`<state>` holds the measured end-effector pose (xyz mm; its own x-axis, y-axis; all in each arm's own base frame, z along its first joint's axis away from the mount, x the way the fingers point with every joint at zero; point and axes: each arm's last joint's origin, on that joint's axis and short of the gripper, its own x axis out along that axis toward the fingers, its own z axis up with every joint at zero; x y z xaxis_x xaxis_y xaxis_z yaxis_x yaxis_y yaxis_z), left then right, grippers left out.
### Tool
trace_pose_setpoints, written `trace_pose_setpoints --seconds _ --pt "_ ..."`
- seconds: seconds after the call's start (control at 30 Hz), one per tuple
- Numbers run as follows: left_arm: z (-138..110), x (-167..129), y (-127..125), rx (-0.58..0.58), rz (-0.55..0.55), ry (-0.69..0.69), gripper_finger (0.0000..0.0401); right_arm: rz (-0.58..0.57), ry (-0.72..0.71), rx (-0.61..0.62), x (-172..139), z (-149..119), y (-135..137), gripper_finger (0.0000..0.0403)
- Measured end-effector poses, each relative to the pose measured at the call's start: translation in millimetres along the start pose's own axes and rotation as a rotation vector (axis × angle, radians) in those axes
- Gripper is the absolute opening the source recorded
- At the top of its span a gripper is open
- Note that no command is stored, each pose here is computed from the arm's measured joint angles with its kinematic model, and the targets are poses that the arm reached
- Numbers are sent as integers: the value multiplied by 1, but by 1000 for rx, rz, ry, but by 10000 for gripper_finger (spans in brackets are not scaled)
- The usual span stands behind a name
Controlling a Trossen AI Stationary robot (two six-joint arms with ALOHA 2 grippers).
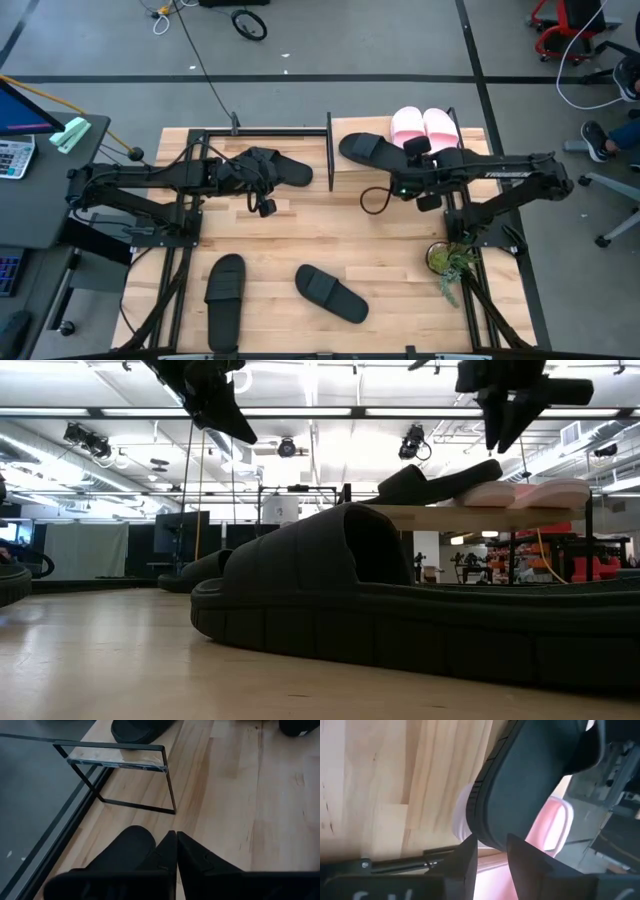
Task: Pick and place slides into the shelf
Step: Put the black slide on the shelf
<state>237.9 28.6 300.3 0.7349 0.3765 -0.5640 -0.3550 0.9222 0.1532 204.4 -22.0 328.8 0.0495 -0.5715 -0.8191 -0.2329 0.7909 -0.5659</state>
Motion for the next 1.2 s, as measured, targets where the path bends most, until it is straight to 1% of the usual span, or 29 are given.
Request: trace_pose_setpoints --seconds 0.13,0.23,0.53,0.8,1.03,1.13,1.2 --pt "0 0 0 0 0 0 10 19 35 20 10 6 -4 121" --pt "0 0 0 0 0 0 12 18 32 60 16 12 -7 126" --pt "0 0 0 2 0 0 23 -25 -79 157 18 25 -16 124" --pt "-1 0 0 5 0 8 10 6 -20 112 20 20 -12 124" --pt "-4 0 0 19 2 43 19 33 27 39 28 23 -7 124" --pt "-4 0 0 28 1 43 23 23 49 -16 33 27 -5 124" --pt "-4 0 0 47 1 43 21 4 71 -31 37 29 -3 124"
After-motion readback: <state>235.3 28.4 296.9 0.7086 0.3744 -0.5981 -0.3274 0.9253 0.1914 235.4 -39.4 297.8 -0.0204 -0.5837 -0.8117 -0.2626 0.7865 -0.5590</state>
